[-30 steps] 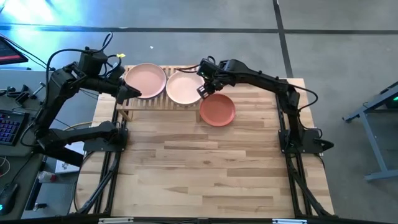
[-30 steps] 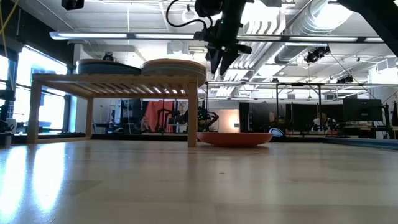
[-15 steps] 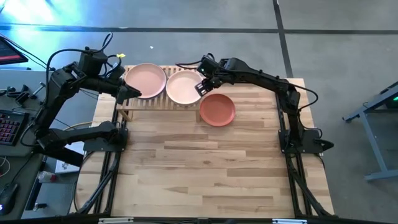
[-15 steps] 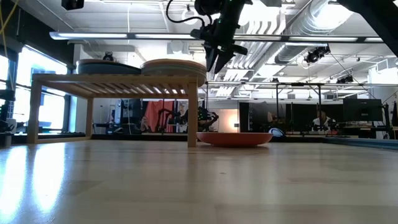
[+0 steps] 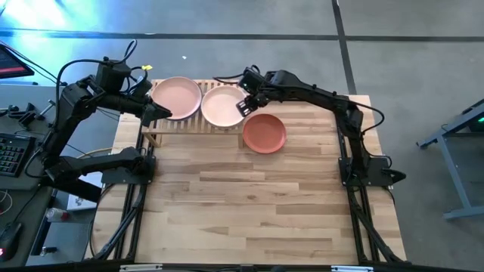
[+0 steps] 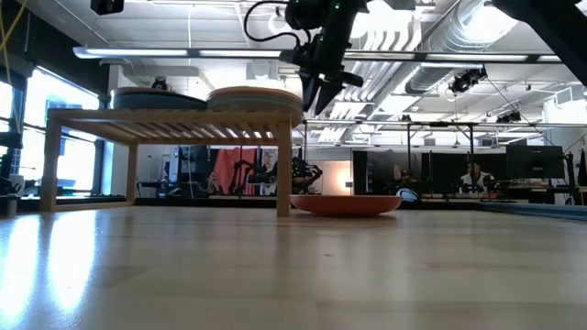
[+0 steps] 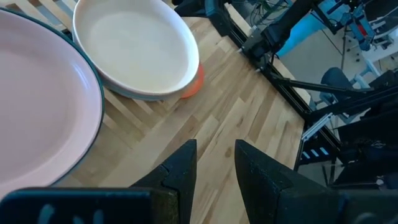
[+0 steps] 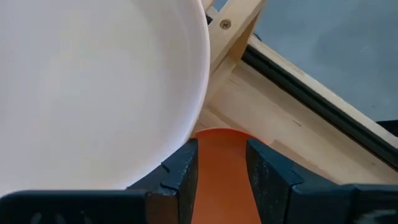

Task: Place and stack plates onto a shelf
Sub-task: Adjust the plates on the shelf

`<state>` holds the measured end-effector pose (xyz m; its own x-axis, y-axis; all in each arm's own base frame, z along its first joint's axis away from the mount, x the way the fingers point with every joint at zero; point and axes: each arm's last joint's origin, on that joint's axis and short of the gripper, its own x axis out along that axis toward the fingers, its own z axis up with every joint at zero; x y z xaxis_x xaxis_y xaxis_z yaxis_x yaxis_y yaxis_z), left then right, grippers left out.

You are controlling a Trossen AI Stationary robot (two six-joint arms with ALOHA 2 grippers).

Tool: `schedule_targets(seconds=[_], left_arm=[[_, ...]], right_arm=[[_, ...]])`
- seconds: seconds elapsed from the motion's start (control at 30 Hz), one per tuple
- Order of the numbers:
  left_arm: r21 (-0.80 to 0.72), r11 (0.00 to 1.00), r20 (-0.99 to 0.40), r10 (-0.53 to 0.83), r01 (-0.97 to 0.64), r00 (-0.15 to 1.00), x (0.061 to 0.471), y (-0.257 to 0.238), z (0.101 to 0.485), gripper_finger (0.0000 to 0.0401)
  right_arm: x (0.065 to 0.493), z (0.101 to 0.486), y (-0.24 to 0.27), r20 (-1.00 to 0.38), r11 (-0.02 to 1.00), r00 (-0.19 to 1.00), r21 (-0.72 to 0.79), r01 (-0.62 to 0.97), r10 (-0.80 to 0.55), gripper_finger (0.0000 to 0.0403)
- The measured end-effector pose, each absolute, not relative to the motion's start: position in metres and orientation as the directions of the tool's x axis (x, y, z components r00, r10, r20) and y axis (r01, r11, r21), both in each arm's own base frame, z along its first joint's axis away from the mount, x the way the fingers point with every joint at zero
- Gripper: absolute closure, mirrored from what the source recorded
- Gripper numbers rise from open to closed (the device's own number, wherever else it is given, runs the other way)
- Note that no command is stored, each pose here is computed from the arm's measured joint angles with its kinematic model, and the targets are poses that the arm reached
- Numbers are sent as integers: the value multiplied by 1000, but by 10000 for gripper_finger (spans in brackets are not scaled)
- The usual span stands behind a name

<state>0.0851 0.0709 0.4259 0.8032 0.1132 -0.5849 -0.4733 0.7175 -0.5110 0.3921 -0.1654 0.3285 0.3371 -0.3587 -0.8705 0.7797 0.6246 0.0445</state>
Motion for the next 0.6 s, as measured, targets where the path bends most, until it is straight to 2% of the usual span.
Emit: schedule_targets(seconds=[0.43,0.6], left_arm=[[-509,718,-586,115,-475,802,85,71,426,304],[-509,718,-586,116,-476,802,85,71,426,304]], right_arm=[[402,328,-166,-838,635,403,91,767,-367,284],[400,328,-169,-840,631,392,78,772,-376,284]])
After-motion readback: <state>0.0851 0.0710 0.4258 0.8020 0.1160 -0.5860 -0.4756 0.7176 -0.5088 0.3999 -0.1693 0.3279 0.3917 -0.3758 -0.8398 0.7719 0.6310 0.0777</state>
